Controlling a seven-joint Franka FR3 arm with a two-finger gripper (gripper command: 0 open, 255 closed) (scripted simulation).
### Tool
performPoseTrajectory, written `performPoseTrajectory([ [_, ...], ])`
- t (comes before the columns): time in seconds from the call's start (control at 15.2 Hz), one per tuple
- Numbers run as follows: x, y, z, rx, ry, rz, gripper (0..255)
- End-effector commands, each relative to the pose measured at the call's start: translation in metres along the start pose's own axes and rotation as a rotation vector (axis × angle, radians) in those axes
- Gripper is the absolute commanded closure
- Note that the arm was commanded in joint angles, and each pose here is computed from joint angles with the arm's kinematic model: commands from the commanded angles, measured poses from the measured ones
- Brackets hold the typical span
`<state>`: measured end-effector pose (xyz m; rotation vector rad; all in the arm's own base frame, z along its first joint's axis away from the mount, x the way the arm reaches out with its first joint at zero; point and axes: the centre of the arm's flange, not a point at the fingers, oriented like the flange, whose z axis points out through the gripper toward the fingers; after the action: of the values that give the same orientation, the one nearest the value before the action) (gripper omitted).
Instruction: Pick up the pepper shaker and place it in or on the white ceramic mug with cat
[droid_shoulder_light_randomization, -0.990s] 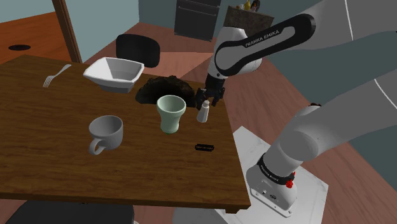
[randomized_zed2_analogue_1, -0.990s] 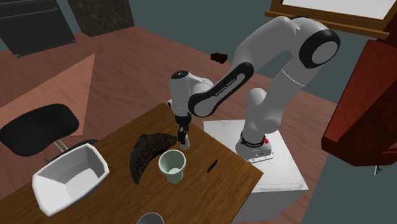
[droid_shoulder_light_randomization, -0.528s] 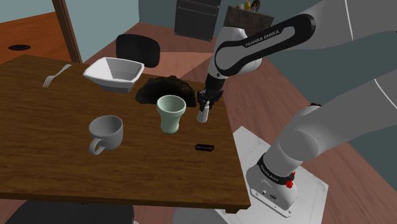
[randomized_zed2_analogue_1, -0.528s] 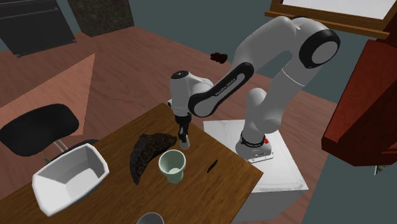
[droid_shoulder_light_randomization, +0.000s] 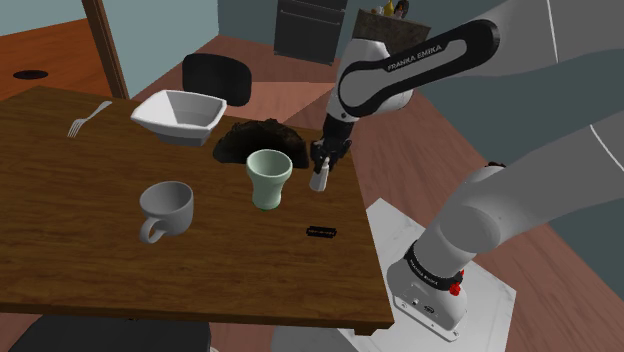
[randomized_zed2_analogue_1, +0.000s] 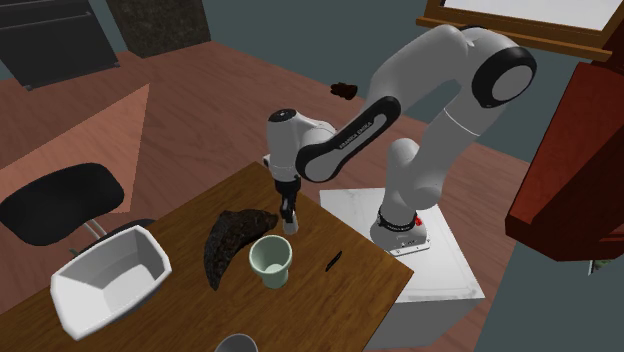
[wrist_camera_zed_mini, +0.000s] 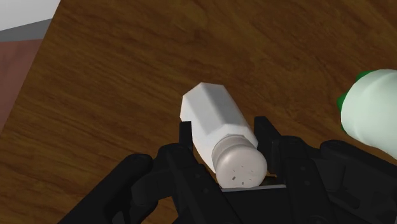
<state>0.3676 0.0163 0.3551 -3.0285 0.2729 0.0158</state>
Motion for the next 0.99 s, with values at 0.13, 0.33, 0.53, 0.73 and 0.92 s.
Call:
performPoseTrajectory([
  [0.13, 0.0, -0.001, -0.02, 0.0, 0.0, 0.0, 255],
  [0.33, -0.001, -0.003, -0.036, 0.0, 0.0, 0.0, 255],
  [0.53, -0.001, -0.005, -0.052, 0.0, 0.0, 0.0, 255],
  [0.73, -0.001, -0.006, -0.067, 0.0, 0.0, 0.0, 255],
  [0.92, -0.002, -0.008, -0.083, 0.0, 0.0, 0.0, 255],
])
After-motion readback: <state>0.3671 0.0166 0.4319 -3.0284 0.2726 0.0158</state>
